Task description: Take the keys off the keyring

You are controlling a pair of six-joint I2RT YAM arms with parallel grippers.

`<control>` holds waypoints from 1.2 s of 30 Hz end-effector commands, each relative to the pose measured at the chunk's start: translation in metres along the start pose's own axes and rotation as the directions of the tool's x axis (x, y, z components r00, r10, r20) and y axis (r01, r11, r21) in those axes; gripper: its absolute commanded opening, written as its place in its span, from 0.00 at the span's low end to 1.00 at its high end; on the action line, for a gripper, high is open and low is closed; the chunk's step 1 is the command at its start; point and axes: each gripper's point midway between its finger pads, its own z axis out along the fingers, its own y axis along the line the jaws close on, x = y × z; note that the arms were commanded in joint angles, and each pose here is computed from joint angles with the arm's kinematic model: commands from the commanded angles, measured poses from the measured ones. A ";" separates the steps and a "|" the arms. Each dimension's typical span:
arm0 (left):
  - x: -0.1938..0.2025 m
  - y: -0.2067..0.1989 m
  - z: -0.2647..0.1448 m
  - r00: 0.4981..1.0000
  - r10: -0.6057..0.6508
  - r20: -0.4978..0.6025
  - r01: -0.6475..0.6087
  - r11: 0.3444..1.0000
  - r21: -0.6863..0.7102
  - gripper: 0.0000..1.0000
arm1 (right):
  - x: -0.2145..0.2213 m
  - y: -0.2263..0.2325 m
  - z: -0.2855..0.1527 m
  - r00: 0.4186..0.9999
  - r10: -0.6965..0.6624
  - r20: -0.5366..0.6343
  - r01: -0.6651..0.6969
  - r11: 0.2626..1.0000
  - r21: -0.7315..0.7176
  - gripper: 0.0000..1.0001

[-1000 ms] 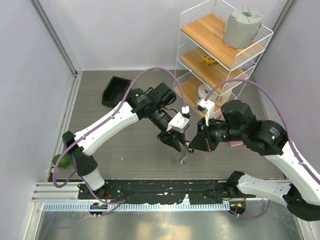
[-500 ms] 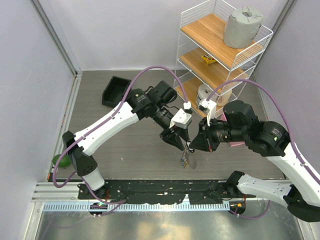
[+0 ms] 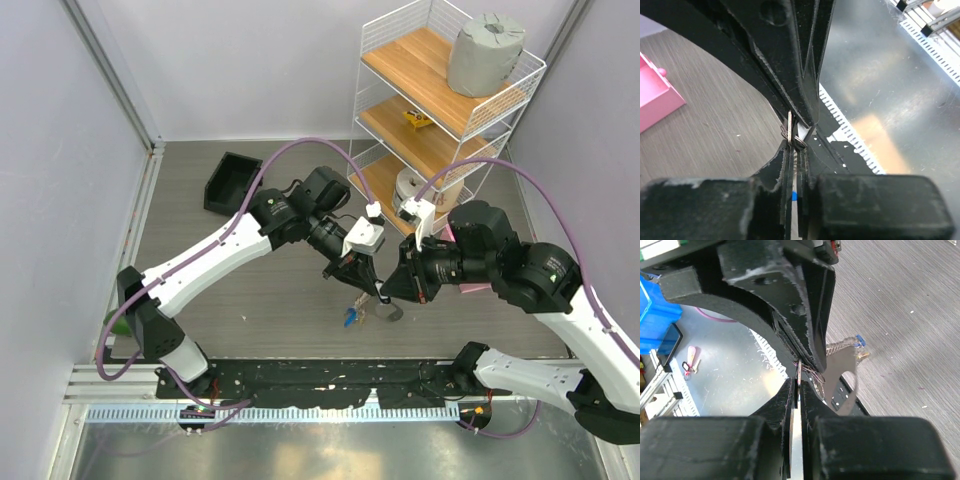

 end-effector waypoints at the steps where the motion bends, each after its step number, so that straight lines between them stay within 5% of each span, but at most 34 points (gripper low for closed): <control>1: -0.022 -0.001 -0.007 0.995 0.091 0.029 -0.090 0.995 -0.034 0.00 | -0.020 0.014 -0.012 0.996 -0.030 0.089 0.033 0.999 -0.036 0.05; 21: -0.012 -0.013 -0.013 0.996 0.086 0.015 -0.086 0.996 -0.019 0.00 | 0.003 -0.014 -0.029 0.994 0.002 0.108 -0.015 0.993 0.116 0.05; 36: -0.029 -0.019 -0.011 0.984 0.130 0.120 -0.129 0.991 -0.014 0.00 | 0.032 -0.029 0.020 0.998 0.063 -0.006 -0.062 0.995 0.080 0.05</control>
